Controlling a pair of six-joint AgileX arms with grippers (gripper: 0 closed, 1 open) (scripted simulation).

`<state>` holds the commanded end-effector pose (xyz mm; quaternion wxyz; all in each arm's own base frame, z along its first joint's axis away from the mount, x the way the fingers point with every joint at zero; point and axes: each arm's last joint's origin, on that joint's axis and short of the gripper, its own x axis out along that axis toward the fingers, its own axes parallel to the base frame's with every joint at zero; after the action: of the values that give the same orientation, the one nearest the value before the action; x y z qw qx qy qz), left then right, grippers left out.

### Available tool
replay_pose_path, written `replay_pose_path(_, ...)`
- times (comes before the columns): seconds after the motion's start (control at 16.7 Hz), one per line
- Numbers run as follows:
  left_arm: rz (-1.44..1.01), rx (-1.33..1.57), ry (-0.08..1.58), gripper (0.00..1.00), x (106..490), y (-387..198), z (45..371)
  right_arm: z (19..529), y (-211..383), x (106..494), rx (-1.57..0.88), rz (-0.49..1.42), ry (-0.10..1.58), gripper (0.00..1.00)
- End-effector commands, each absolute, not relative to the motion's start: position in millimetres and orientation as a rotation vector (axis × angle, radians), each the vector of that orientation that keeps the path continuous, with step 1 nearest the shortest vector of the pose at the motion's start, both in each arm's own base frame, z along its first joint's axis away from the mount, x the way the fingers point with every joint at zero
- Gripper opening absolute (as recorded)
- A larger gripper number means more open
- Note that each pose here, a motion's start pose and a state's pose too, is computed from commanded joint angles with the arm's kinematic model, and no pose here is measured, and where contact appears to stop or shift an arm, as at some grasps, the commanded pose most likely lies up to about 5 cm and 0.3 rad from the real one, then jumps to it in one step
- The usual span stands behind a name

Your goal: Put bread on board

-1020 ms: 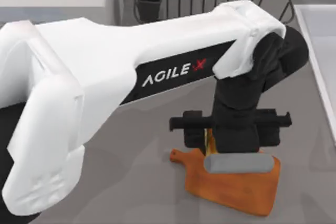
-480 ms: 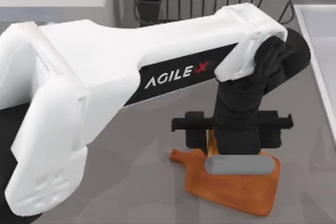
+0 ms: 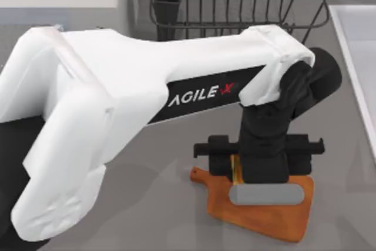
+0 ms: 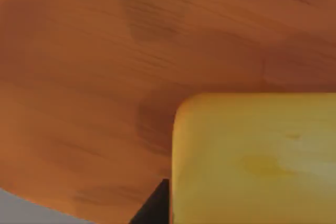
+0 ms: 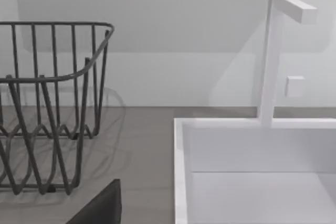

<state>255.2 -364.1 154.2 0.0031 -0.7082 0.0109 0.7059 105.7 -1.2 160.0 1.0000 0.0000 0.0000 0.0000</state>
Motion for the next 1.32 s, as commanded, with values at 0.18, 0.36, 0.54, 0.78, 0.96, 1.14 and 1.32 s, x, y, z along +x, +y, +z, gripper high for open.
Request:
replay_pose_path(0.18, 2.214, -2.212, 0.023, 0.0, 254.8, -363.7, 142.5, 160.0, -1.2, 105.7, 0.0, 0.0, 0.0, 1.0)
replay_pose_path(0.36, 2.215, -2.208, 0.02, 0.0, 254.8, -363.6, 140.7, 160.0, -1.2, 105.7, 0.0, 0.0, 0.0, 1.0)
replay_pose_path(0.54, 2.215, -2.208, 0.02, 0.15, 254.8, -363.6, 140.7, 160.0, -1.2, 105.7, 0.0, 0.0, 0.0, 1.0)
replay_pose_path(0.78, 2.215, -2.208, 0.02, 0.45, 254.8, -363.6, 140.7, 160.0, -1.2, 105.7, 0.0, 0.0, 0.0, 1.0)
replay_pose_path(0.96, 2.215, -2.208, 0.02, 0.68, 254.8, -363.6, 140.7, 160.0, -1.2, 105.7, 0.0, 0.0, 0.0, 1.0)
replay_pose_path(1.14, 2.215, -2.208, 0.02, 0.9, 254.8, -363.6, 140.7, 160.0, -1.2, 105.7, 0.0, 0.0, 0.0, 1.0)
replay_pose_path(1.32, 2.215, -2.208, 0.02, 1.0, 254.8, -363.6, 140.7, 160.0, -1.2, 105.7, 0.0, 0.0, 0.0, 1.0)
